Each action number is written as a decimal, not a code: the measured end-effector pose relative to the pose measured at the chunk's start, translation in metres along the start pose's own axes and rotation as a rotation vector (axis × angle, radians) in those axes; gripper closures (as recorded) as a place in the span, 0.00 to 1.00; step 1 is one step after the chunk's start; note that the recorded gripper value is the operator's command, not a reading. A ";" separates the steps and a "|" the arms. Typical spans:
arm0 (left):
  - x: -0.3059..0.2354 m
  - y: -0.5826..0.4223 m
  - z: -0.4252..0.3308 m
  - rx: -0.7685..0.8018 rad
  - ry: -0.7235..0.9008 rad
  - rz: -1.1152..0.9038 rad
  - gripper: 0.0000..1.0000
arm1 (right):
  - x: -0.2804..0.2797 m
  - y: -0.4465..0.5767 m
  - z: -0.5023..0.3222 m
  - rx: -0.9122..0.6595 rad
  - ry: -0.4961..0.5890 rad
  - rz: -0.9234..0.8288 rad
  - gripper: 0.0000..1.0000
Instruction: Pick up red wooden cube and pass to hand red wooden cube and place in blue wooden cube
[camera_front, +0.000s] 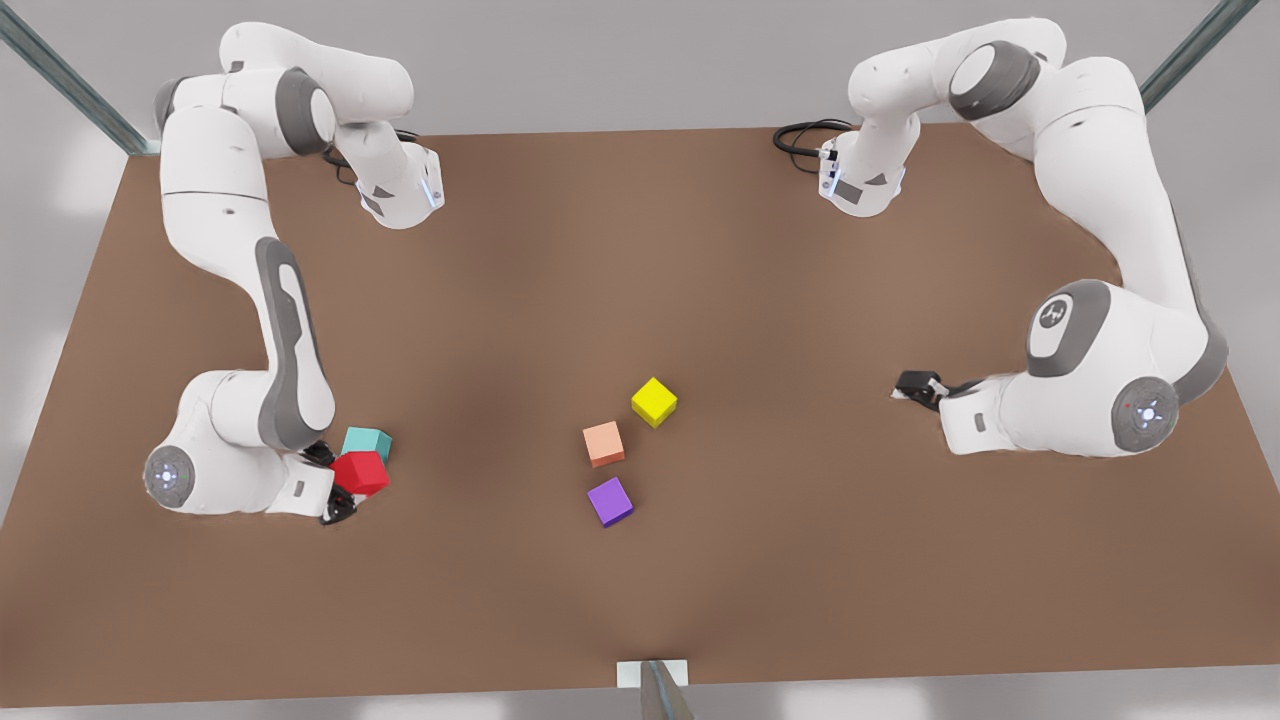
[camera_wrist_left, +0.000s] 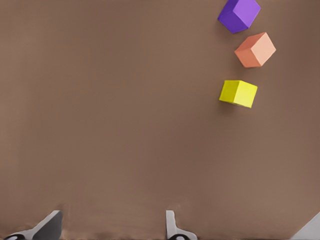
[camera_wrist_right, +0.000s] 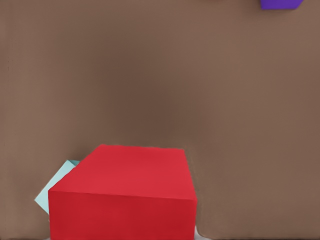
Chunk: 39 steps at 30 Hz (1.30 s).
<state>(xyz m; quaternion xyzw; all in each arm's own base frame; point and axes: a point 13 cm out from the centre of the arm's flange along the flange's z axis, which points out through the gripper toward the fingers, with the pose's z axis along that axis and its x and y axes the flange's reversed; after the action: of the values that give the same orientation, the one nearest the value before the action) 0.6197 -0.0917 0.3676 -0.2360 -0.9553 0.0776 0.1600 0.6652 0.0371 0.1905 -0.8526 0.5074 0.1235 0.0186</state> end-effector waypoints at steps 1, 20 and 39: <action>0.048 0.001 0.020 -0.091 0.080 -0.087 0.00 | -0.002 0.021 0.008 -0.034 0.023 0.013 0.49; 0.055 0.029 0.011 -0.142 -0.068 -0.301 0.00 | 0.024 0.075 0.073 0.129 0.268 0.166 0.49; 0.050 0.031 0.011 -0.145 -0.077 -0.341 0.00 | 0.022 0.061 0.039 0.213 0.268 0.251 0.00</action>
<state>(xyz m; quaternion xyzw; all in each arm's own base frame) 0.5866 -0.0417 0.3635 -0.0783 -0.9900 -0.0107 0.1168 0.6151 -0.0051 0.1538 -0.7848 0.6177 -0.0441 0.0253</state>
